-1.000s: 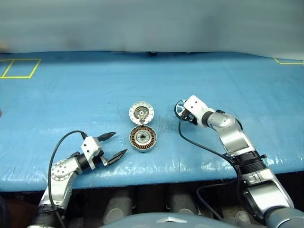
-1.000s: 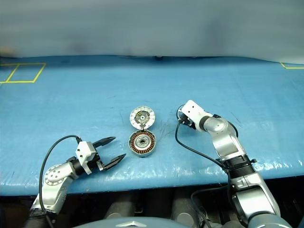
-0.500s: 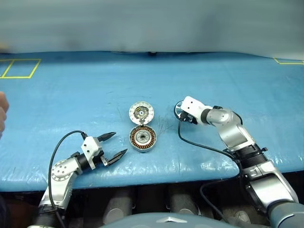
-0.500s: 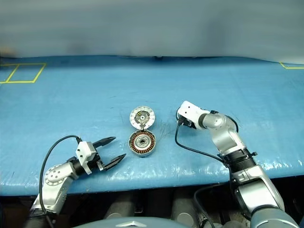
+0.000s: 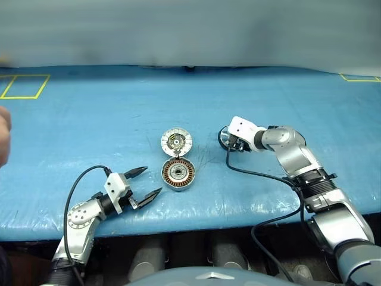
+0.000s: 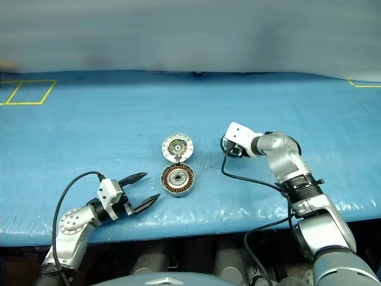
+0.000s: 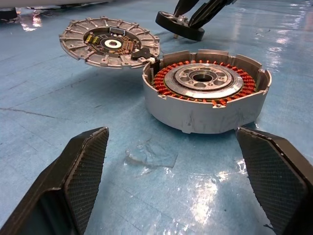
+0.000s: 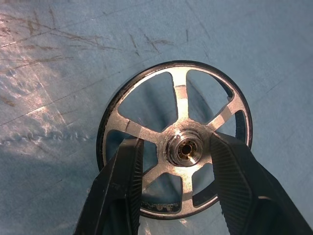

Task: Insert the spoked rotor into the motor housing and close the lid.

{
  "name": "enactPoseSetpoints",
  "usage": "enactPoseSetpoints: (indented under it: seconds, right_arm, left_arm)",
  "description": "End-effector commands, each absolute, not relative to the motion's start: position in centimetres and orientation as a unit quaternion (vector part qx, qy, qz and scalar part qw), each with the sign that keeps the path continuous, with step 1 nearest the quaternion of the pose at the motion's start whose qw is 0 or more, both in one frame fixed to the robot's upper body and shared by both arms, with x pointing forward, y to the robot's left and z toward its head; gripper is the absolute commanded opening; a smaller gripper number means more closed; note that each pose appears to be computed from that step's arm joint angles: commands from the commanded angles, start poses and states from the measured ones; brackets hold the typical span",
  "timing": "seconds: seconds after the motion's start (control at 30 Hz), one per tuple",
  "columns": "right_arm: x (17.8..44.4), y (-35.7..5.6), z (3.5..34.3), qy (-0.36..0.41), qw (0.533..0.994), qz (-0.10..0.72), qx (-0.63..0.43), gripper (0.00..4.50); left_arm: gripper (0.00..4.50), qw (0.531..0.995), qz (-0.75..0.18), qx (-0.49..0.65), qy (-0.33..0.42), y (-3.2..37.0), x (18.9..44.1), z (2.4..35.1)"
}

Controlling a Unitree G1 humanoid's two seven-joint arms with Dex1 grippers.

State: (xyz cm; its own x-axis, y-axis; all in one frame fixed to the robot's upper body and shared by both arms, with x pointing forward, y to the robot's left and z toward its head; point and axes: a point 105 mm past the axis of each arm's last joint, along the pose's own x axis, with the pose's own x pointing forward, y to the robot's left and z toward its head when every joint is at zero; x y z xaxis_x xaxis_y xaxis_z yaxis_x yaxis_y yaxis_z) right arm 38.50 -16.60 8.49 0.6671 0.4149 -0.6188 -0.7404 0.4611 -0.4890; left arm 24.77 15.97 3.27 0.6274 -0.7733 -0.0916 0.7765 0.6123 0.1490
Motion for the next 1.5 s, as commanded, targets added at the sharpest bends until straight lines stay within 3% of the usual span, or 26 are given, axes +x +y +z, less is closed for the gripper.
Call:
enactPoseSetpoints:
  seconds: [0.03, 0.37, 0.63, 0.77, 0.87, 1.5]
  right_arm:
    - [37.9, -16.0, 8.3, 0.201, 0.843, 0.352, -0.353, 1.7]
    - [34.6, -13.6, 13.2, 0.073, 0.902, 0.367, -0.214, 1.7]
    - [32.5, -13.0, 13.5, 0.056, 0.911, 0.377, -0.16, 1.7]
    - [30.7, -11.9, 13.1, 0.056, 0.899, 0.414, -0.128, 1.7]
    - [30.2, -11.6, 12.4, 0.069, 0.896, 0.419, -0.131, 1.28]
    - [26.7, -6.5, 11.9, 0.063, 0.838, 0.529, -0.122, 1.26]
  left_arm:
    - [4.44, 0.898, -0.43, 0.095, 0.0, 16.1, 24.7, 3.6]
    - [4.44, 0.894, -0.439, 0.092, -0.003, 15.9, 24.9, 3.7]
    - [4.44, 0.89, -0.446, 0.092, -0.002, 15.8, 25.1, 3.7]
    - [4.44, 0.889, -0.448, 0.095, -0.002, 15.8, 25.2, 3.6]
    - [4.44, 0.889, -0.448, 0.094, -0.002, 15.8, 25.3, 3.6]
    - [4.44, 0.881, -0.465, 0.086, -0.008, 15.2, 25.2, 3.7]
